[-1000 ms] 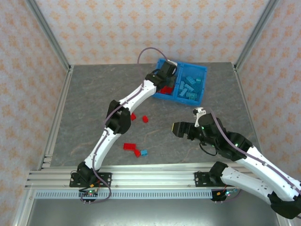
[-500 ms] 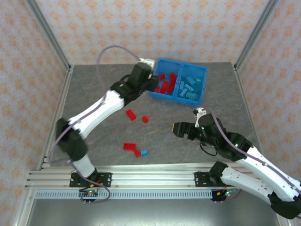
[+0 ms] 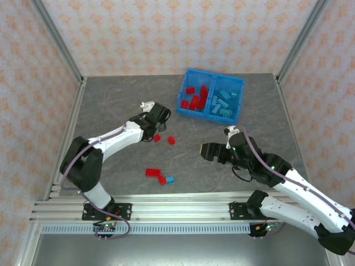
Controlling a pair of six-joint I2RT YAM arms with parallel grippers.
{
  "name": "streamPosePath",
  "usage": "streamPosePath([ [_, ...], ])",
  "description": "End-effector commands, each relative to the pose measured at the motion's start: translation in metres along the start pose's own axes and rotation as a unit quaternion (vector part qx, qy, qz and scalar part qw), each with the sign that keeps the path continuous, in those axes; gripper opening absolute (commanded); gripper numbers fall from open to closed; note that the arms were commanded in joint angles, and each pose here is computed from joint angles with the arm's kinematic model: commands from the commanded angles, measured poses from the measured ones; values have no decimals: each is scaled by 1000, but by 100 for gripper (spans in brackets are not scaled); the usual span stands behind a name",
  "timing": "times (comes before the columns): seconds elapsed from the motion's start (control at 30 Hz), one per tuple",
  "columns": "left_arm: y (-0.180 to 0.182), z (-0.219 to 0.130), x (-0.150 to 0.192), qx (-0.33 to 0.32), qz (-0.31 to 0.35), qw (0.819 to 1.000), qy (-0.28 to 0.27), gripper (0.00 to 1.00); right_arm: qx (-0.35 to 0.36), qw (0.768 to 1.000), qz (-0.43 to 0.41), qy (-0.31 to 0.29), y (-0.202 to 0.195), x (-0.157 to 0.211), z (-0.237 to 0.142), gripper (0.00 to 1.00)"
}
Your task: Sort the legos into containers by color
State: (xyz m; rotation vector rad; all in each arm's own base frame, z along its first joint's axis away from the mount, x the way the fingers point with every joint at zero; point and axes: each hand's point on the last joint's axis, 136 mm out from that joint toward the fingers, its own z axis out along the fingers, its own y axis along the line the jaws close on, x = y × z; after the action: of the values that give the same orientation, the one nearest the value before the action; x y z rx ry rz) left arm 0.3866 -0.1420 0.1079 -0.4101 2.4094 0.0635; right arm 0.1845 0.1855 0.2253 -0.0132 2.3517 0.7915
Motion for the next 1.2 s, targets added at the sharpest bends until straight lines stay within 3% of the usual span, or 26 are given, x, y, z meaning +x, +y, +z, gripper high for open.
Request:
streamPosePath([
  [0.0, 8, 19, 8, -20, -56, 998, 10, 70, -8, 1000, 5, -4, 1, 1, -3, 91],
  [0.17, -2, 50, 29, -23, -31, 998, 53, 68, 3, 1000, 1, -1, -5, 4, -3, 91],
  [0.43, 2, 68, 57, -31, -26, 995, 89, 57, 0, 1000, -1, -7, -3, 1, 0, 91],
  [0.6, 7, 66, 66, -30, -28, 994, 97, 31, 2, 1000, 0, -2, -3, 3, 0, 90],
  [0.67, 8, 59, 62, -24, -31, 995, 92, 28, -4, 1000, 2, 0, -1, 3, -1, 90],
  [0.83, -7, 14, 23, 34, -42, 997, 49, 28, -39, 999, 9, 8, 12, 4, 0, 90],
  [1.0, -46, -49, -42, 100, -3, 994, -35, 27, -64, 998, 14, -4, 23, -2, 0, 91],
  [1.17, -106, -69, -96, 133, 50, 985, -101, 26, -51, 998, 11, -19, 20, -8, 0, 90],
])
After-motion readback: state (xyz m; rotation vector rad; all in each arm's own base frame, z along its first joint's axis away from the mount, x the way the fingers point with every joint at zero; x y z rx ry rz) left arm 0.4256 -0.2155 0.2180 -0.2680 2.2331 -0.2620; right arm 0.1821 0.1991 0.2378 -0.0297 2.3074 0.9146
